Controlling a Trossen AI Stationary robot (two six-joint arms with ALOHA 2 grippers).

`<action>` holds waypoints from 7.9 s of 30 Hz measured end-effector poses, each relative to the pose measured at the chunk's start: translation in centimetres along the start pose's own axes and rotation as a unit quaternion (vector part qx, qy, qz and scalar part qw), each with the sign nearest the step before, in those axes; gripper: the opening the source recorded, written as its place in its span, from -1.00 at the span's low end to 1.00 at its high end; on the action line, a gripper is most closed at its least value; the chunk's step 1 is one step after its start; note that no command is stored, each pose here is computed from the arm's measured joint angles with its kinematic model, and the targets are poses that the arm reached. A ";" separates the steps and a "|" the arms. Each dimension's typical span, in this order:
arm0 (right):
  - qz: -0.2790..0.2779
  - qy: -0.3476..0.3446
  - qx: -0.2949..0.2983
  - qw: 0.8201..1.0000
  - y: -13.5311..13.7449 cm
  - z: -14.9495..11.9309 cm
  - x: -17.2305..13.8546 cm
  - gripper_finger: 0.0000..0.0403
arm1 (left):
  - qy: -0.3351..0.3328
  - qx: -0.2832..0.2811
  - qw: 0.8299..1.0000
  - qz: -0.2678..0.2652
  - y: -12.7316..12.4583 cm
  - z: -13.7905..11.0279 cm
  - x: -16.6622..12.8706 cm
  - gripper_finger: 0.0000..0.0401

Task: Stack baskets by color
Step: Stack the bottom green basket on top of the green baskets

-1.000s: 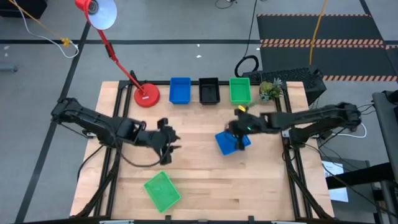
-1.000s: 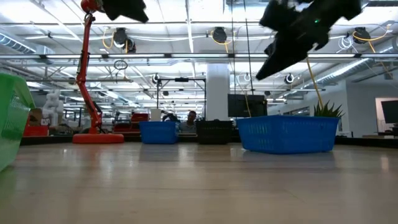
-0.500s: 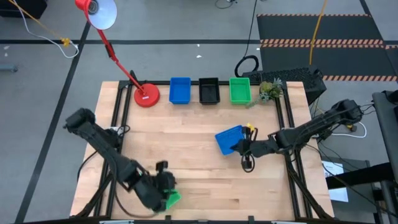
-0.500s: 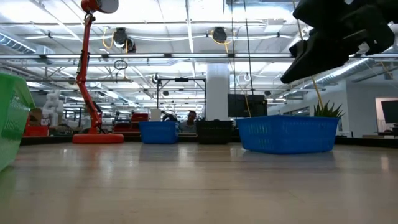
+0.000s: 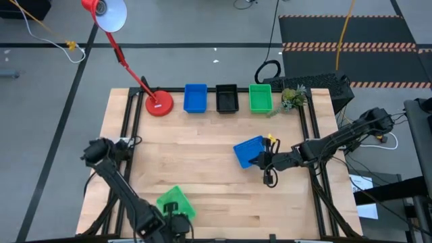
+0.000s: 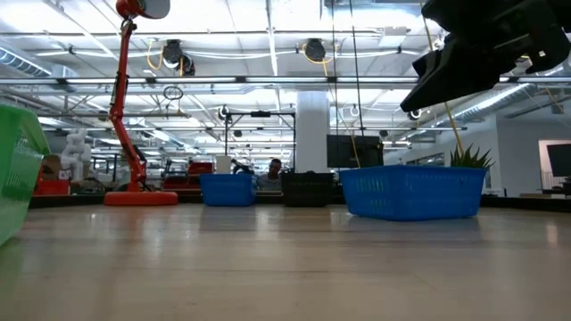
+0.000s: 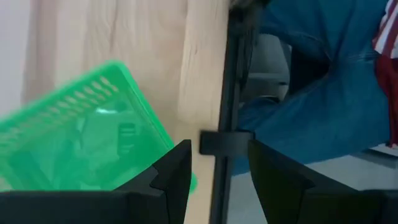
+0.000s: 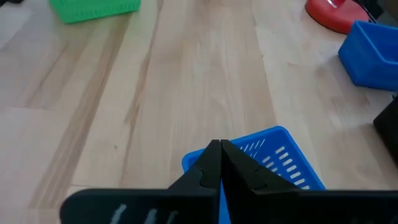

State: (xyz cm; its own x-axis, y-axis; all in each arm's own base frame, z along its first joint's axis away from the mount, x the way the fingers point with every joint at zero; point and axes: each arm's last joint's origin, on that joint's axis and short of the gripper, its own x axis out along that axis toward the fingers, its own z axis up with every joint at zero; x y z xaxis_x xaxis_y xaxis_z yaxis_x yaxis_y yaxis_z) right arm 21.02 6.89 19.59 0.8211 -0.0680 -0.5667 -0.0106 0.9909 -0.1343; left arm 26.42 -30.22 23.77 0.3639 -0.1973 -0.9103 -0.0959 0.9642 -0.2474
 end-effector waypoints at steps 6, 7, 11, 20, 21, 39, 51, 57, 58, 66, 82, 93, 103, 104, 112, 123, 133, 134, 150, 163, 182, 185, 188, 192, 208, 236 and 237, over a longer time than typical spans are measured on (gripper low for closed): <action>0.001 -0.012 -0.018 1.000 0.0 0.2 0.0 -1.00 | 0.006 -0.040 0.999 0.022 -0.2 -0.7 1.6 -0.05; 0.000 -0.013 -0.020 1.000 0.0 0.3 0.0 -1.00 | 0.000 -0.042 0.999 0.026 -0.2 -0.6 1.7 0.00; 0.000 -0.012 -0.026 1.000 0.0 0.2 0.0 -1.00 | -0.027 -0.068 0.996 0.041 -0.2 -0.6 1.8 0.20; 0.000 -0.012 -0.033 0.999 0.0 0.2 0.0 -1.00 | -0.010 -0.078 0.994 0.075 0.1 -1.4 3.2 0.41; -0.001 -0.012 -0.033 0.999 0.0 0.2 0.0 -1.00 | -0.004 -0.080 0.993 0.090 0.4 -1.6 3.3 0.39; 0.001 -0.032 -0.017 0.999 0.0 0.7 0.0 -1.00 | 0.081 -0.042 0.985 0.148 2.3 -2.7 4.9 -0.88; -0.036 -0.068 -0.033 0.996 2.7 6.6 0.6 -1.00 | 0.084 0.040 0.959 0.268 8.4 3.0 -0.9 -0.95; -0.033 -0.095 -0.109 0.989 5.1 11.8 1.0 -0.88 | 0.044 0.096 0.944 0.313 13.0 7.2 -3.1 -0.97; -0.034 -0.099 -0.116 0.988 5.3 12.4 1.1 -0.85 | 0.041 0.102 0.941 0.321 13.8 7.8 -3.4 -0.96; -0.093 -0.102 -0.143 0.980 4.2 14.7 2.3 -0.60 | 0.033 0.122 0.938 0.323 18.3 11.1 -4.7 -0.97; -0.129 -0.044 -0.122 0.983 1.7 13.1 5.3 -0.37 | -0.024 0.165 0.943 0.289 17.4 13.1 -5.9 -0.94; -0.103 -0.028 -0.117 0.987 1.4 12.8 5.4 -0.38 | -0.063 0.185 0.941 0.277 17.0 14.0 -5.8 -0.90; -0.113 0.004 -0.119 0.986 0.8 12.2 5.6 -0.85 | -0.075 0.189 0.938 0.281 16.9 14.2 -5.8 -0.87; -0.113 0.008 -0.121 0.986 0.8 12.1 5.6 -0.90 | -0.077 0.190 0.937 0.282 16.9 14.3 -5.8 -0.87; -0.113 0.018 -0.126 0.985 0.7 11.9 5.6 -0.88 | -0.086 0.213 0.932 0.280 16.5 14.4 -5.8 -0.97; -0.116 0.017 -0.127 0.985 0.7 12.0 5.5 -0.98 | -0.119 0.195 0.934 0.273 16.1 14.8 -5.8 -0.44; -0.121 0.041 -0.127 0.984 0.2 11.5 5.5 -0.99 | -0.160 0.192 0.904 0.348 14.3 13.7 -6.7 0.31; -0.122 0.046 -0.128 0.983 0.1 11.4 5.6 -0.99 | -0.164 0.193 0.901 0.352 14.1 13.6 -6.9 0.37; -0.114 0.116 -0.157 0.974 -0.3 10.2 4.7 -0.99 | -0.178 0.057 0.894 0.407 14.7 7.1 -13.2 0.35; -0.140 0.135 -0.170 0.966 -5.5 10.9 -0.8 -0.98 | -0.169 0.000 0.908 0.384 15.2 1.5 -6.9 0.10; -0.223 0.078 -0.158 0.959 -16.0 10.4 -10.5 -0.98 | -0.290 0.093 0.915 0.264 14.8 1.7 -0.1 0.07; -0.219 0.079 -0.137 0.963 -17.2 9.9 -10.8 -0.98 | -0.286 0.092 0.915 0.269 15.0 1.8 0.0 0.07; -0.201 0.081 -0.120 0.969 -18.1 9.4 -10.9 -0.98 | -0.286 0.091 0.915 0.269 15.0 1.8 0.0 0.07; -0.195 0.090 -0.112 0.970 -19.0 8.5 -10.7 -0.98 | -0.279 0.090 0.922 0.254 15.0 1.7 0.0 0.07; -0.177 0.143 -0.168 0.959 -21.3 0.3 -7.0 -0.98 | -0.276 0.088 0.925 0.246 14.9 1.7 0.1 0.07; -0.114 0.189 -0.091 0.971 -24.0 -4.4 -4.2 -0.98 | -0.268 0.106 0.924 0.253 15.0 1.6 0.1 0.07; -0.114 0.191 -0.090 0.971 -24.1 -4.4 -4.2 -0.97 | -0.267 0.108 0.923 0.253 15.0 1.6 0.1 0.07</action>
State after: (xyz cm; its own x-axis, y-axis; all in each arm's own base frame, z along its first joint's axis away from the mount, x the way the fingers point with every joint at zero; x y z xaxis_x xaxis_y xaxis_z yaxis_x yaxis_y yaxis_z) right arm 15.26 -17.23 21.62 0.5432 -0.3556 -0.7606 0.0197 0.9110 -0.4119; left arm 26.53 -15.52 20.53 0.7341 0.3489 -0.5826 -0.2135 0.9330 0.2897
